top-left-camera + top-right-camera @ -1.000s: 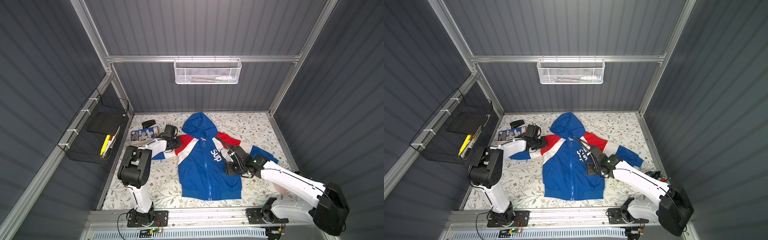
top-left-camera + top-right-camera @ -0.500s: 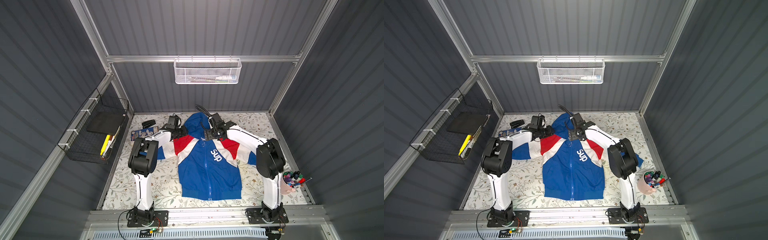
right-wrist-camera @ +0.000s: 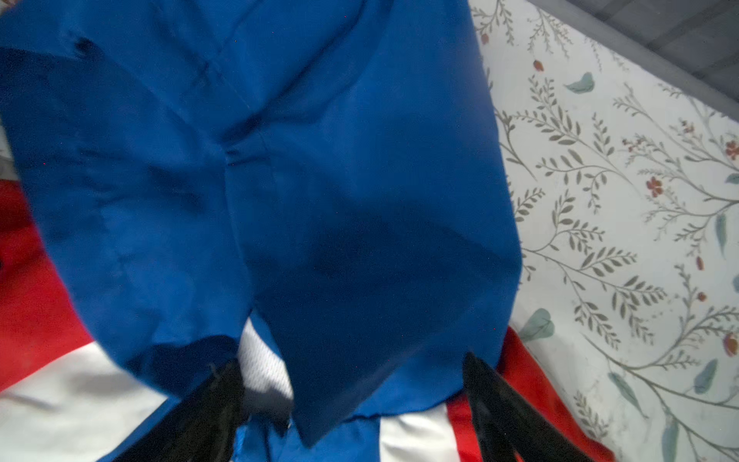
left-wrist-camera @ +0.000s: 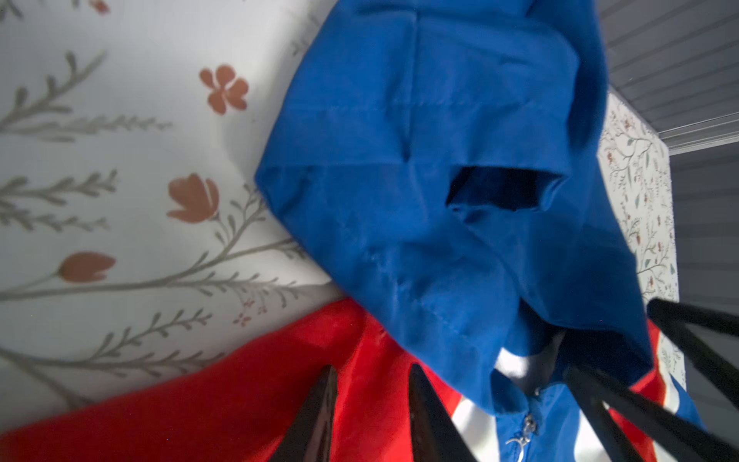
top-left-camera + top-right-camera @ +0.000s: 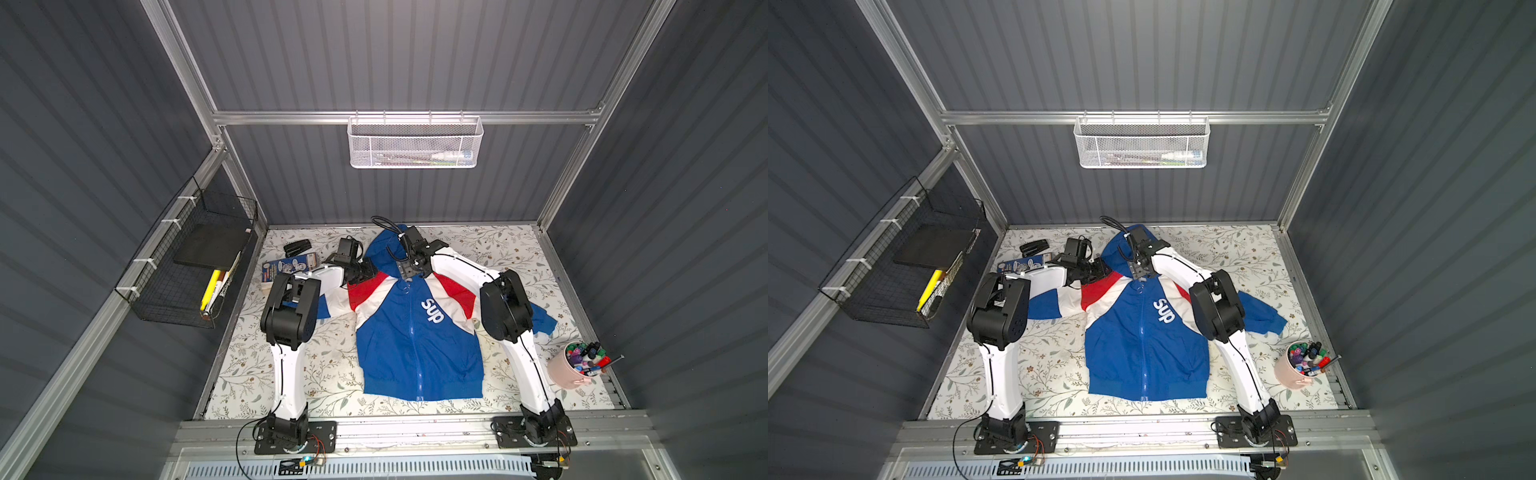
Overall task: Unzip the jacket
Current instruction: Flatten out the jacket at the center of the board.
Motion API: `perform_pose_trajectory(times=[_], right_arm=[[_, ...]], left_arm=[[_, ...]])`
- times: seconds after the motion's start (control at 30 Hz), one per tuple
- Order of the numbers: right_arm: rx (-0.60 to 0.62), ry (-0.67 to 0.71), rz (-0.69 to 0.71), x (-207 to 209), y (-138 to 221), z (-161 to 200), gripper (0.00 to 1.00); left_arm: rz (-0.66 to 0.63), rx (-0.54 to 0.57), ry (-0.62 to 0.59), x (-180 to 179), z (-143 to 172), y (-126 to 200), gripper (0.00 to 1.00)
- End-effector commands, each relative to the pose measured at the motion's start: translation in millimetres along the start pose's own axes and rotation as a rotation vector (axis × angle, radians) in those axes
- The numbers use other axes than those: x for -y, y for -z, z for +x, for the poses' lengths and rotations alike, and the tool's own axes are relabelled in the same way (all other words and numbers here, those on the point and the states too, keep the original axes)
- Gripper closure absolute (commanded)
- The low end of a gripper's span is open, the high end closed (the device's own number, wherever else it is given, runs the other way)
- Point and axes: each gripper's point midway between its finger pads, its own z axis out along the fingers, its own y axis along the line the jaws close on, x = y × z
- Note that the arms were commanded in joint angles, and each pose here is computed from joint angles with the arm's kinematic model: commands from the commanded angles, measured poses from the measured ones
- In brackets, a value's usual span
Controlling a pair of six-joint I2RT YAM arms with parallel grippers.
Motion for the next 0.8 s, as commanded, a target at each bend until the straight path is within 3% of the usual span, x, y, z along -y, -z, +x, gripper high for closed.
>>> perform_pose_trajectory(times=[0.0, 0.13, 0.33, 0.53, 0.77], right_arm=[[-0.002, 0.060, 0.125, 19.1, -8.5, -5.5, 0.14], [0.021, 0.053, 0.235, 36.2, -13.6, -17.1, 0.14], [0.094, -0.095, 0.295, 72.7, 4.8, -43.7, 0.15], [0.108, -0.234, 0.303, 107.3, 15.0, -46.3, 0.17], [0.071, -0.404, 0.211, 132.0, 7.9, -32.4, 0.17]], left_arm=[[-0.036, -0.041, 0.031, -19.0, 20.6, -3.8, 0.68], [-0.068, -0.050, 0.040, -28.0, 29.9, -0.9, 0.69], [-0.120, -0.071, 0.053, -41.7, 42.3, 0.2, 0.70], [-0.132, -0.075, 0.056, -45.8, 46.6, 0.6, 0.70], [-0.161, -0.091, 0.060, -52.7, 52.7, 1.2, 0.71]])
